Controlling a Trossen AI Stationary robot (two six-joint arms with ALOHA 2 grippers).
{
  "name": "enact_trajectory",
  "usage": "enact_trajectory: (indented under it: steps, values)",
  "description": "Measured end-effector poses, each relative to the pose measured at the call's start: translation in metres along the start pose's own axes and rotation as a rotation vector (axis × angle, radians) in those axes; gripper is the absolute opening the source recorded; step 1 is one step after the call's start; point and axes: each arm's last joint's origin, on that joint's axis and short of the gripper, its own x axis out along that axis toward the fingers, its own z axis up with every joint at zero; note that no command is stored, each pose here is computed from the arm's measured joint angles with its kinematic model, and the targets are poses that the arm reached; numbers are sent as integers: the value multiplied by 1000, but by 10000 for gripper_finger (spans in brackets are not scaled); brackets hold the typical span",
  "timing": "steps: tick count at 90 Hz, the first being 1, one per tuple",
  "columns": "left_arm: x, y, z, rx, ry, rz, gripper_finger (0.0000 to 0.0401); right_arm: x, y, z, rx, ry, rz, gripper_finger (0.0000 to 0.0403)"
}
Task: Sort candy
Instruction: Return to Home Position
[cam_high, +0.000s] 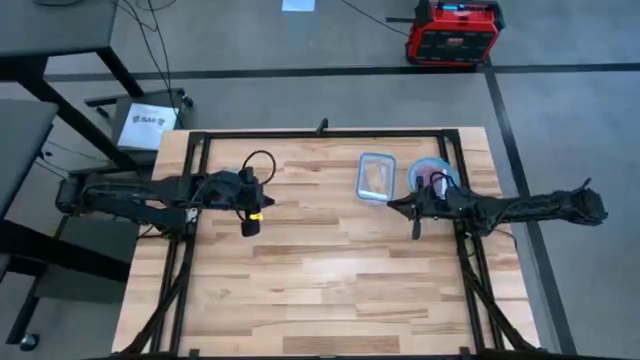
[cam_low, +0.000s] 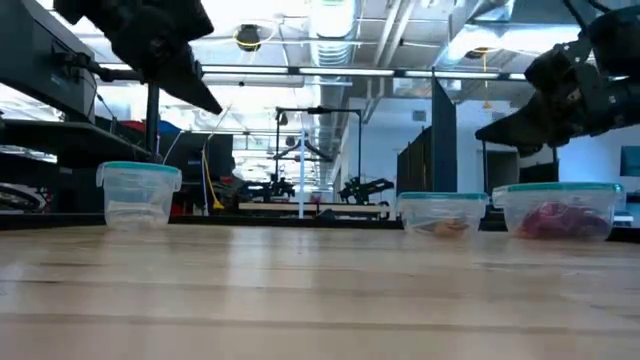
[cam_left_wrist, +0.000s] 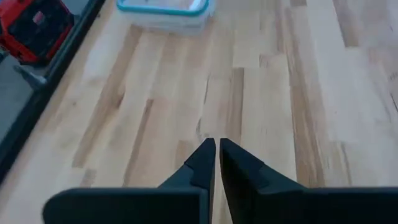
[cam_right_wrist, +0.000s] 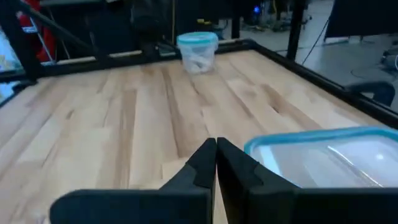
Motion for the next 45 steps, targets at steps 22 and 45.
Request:
enact_trajectory:
  steps: [22, 45]
  values:
    - [-15, 0, -20, -56, -120, -56, 9, -12, -1, 2, -14, -22, 23, 0]
    - [-26, 1, -31, -76, -169, -53, 9, -26, -2, 3, -48, -77, 50, 0]
